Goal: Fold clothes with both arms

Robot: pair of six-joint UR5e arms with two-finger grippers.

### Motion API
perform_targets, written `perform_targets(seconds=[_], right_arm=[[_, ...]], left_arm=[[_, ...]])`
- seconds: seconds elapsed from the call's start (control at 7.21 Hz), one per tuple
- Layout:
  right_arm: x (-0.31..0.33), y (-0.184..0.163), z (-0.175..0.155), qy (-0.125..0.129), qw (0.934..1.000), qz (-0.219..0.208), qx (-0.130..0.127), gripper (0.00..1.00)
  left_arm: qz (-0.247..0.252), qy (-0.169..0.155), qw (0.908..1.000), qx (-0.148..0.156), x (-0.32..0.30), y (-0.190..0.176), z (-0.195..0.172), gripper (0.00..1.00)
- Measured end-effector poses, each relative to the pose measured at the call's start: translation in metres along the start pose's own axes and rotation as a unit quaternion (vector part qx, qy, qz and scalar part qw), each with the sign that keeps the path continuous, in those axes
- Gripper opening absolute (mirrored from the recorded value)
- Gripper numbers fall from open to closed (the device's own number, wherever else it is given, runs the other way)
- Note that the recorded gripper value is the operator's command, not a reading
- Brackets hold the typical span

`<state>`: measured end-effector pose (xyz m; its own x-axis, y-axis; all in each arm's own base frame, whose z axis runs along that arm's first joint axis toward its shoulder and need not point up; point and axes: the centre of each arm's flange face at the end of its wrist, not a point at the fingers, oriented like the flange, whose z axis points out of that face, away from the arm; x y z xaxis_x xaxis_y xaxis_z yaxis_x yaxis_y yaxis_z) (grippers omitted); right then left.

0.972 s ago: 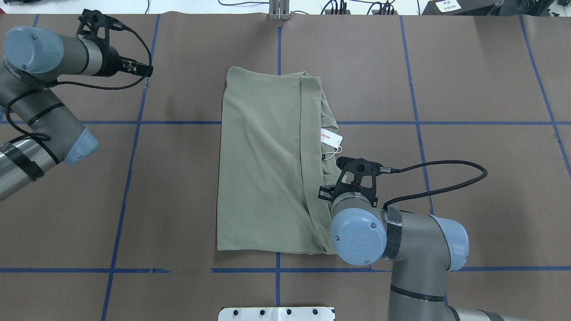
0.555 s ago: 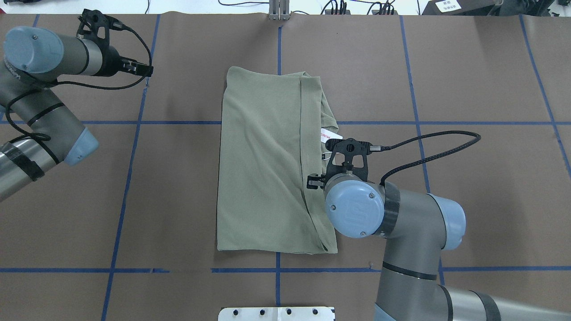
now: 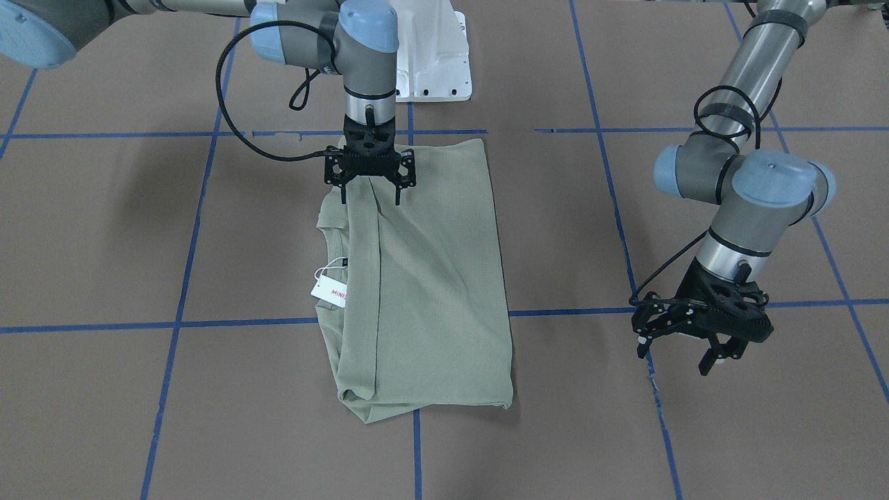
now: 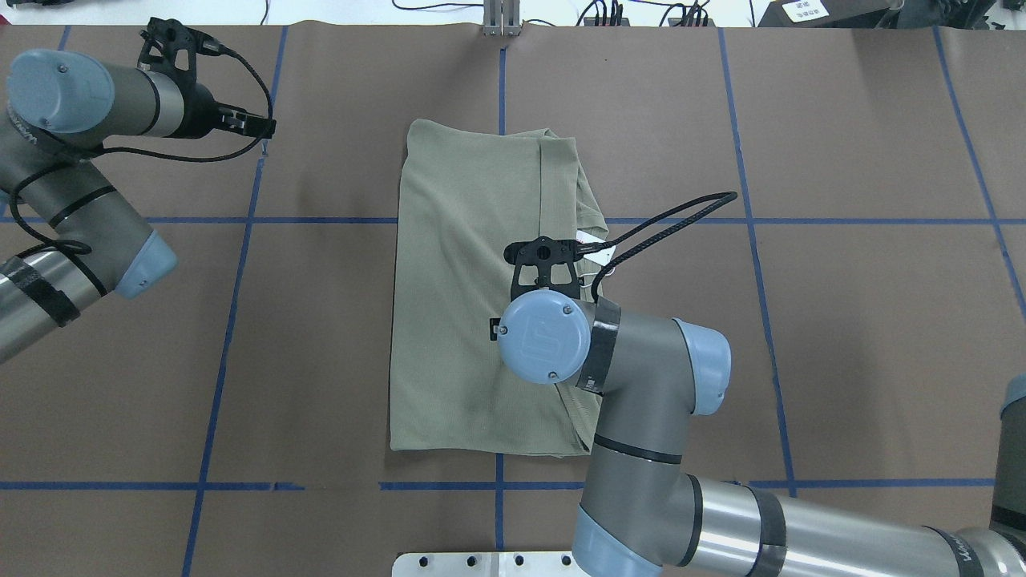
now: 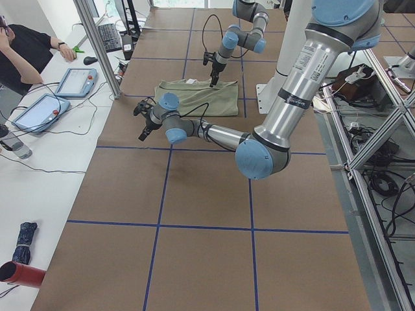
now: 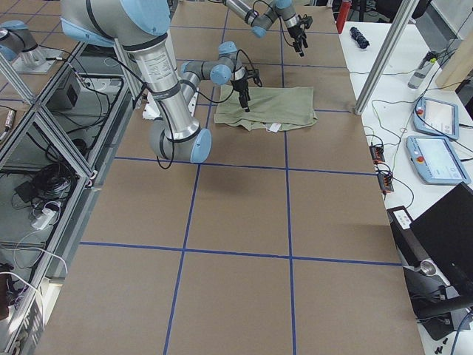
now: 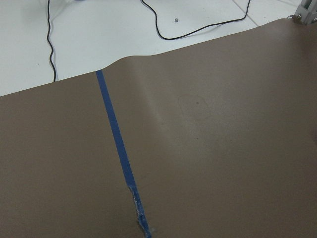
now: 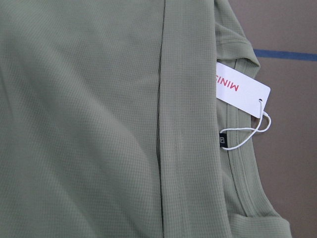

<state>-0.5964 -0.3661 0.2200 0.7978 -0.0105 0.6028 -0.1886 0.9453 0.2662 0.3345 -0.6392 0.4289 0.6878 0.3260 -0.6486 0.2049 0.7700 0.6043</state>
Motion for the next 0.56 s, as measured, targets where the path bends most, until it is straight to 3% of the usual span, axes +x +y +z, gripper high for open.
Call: perform_targets(seconds=[0.56], right_arm=[[0.0, 0.008, 0.032, 0.035, 0.9981, -0.05, -0.01, 1.0]], left_arm=[[0.001, 0.002, 1.0, -0.003, 0.004, 0.003, 0.002, 1.0]])
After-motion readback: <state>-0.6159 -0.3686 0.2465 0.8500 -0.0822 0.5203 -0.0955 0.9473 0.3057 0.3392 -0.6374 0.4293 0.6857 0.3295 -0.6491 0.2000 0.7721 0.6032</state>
